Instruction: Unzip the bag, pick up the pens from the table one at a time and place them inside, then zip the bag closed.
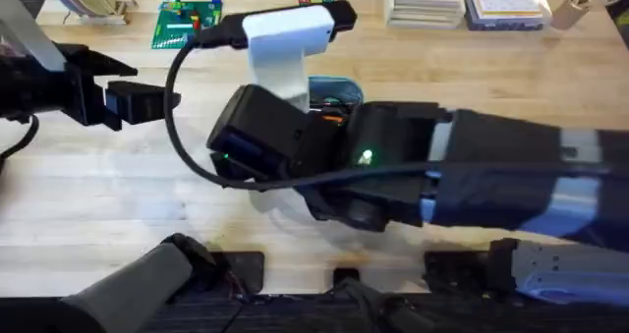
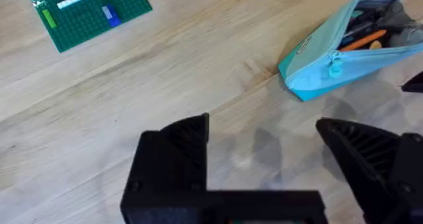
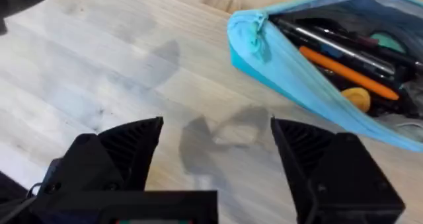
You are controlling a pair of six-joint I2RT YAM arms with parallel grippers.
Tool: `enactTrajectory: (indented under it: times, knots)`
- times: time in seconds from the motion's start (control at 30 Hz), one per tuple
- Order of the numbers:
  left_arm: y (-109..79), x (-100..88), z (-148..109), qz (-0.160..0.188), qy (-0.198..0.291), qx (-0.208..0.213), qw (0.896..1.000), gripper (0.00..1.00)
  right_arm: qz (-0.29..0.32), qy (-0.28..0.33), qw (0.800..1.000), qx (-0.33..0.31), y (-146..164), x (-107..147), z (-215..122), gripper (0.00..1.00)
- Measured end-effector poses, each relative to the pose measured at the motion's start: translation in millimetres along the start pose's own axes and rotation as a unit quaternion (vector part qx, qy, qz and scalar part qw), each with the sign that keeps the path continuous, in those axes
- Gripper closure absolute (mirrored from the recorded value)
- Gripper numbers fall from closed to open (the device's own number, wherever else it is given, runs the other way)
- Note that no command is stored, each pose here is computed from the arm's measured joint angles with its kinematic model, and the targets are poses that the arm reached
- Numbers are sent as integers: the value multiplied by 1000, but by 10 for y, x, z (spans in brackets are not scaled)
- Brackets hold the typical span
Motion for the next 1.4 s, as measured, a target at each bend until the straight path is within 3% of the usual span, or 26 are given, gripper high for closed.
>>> enactTrajectory:
  times: [1.2,1.4]
  knots:
    - [-7,3,0,-2,1,1,1000,7,0,-58,998,33,-2,-40,363,5]
    - [-7,3,0,-2,1,2,1000,7,14,-71,997,37,-48,-150,404,7]
Point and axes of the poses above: each hand's point on the last joint's axis, 136 mm out from that joint toward the fingers, its own z axis out along the fingers, its own y axis along the line the jaws close on, x = y × z, the point moved 3 cm from there along -z, back along the fingers, and after that the axes turned 14 degrees about z, right-handed, at the moved point
